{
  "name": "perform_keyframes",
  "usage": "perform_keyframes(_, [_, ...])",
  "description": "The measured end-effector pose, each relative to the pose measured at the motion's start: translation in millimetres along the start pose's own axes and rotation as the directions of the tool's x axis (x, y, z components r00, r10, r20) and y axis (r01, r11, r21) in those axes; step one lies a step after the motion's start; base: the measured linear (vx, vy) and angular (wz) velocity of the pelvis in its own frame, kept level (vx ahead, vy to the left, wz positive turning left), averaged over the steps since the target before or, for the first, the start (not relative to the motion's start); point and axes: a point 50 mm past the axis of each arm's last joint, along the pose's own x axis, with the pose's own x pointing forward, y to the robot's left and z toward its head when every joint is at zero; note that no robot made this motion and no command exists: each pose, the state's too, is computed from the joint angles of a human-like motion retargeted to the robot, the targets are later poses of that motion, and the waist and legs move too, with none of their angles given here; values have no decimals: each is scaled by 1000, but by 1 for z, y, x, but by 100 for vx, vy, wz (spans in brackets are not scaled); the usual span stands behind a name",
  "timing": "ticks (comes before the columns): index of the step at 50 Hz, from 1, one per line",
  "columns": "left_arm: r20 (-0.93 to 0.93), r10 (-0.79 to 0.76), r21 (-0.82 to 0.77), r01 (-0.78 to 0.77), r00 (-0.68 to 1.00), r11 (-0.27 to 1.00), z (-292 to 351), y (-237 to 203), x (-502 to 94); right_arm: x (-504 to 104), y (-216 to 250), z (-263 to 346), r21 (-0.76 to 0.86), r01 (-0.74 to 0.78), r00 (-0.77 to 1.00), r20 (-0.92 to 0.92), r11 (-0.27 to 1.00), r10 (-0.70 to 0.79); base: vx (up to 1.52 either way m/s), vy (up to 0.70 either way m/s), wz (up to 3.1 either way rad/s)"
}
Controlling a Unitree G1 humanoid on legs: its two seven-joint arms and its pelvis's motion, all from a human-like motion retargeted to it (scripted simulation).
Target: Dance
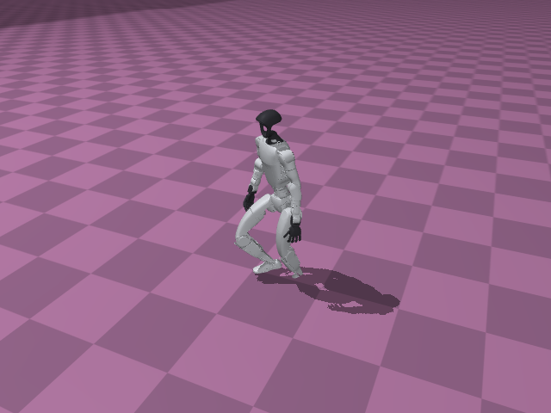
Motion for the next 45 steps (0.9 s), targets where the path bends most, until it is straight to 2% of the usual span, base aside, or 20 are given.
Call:
perform_keyframes(8, [6,42,-62,-42,999,997,-2,12,-2,-1,26,-23,-26,-56,994,-91,998,53,-15,-7,-53])
perform_keyframes(15, [86,66,-73,-60,994,995,17,15,-1,2,41,-13,-81,-77,995,-73,994,71,-10,-14,-69])
perform_keyframes(29, [163,53,22,-57,985,998,41,14,0,6,34,5,-212,-57,998,-26,976,53,0,-6,-43])
perform_keyframes(37, [227,90,95,-114,970,989,63,26,-2,6,25,13,-314,-18,1000,17,949,25,8,12,6])
perform_keyframes(45, [230,85,102,-110,970,989,64,19,0,4,22,17,-335,14,997,71,942,11,13,15,4])
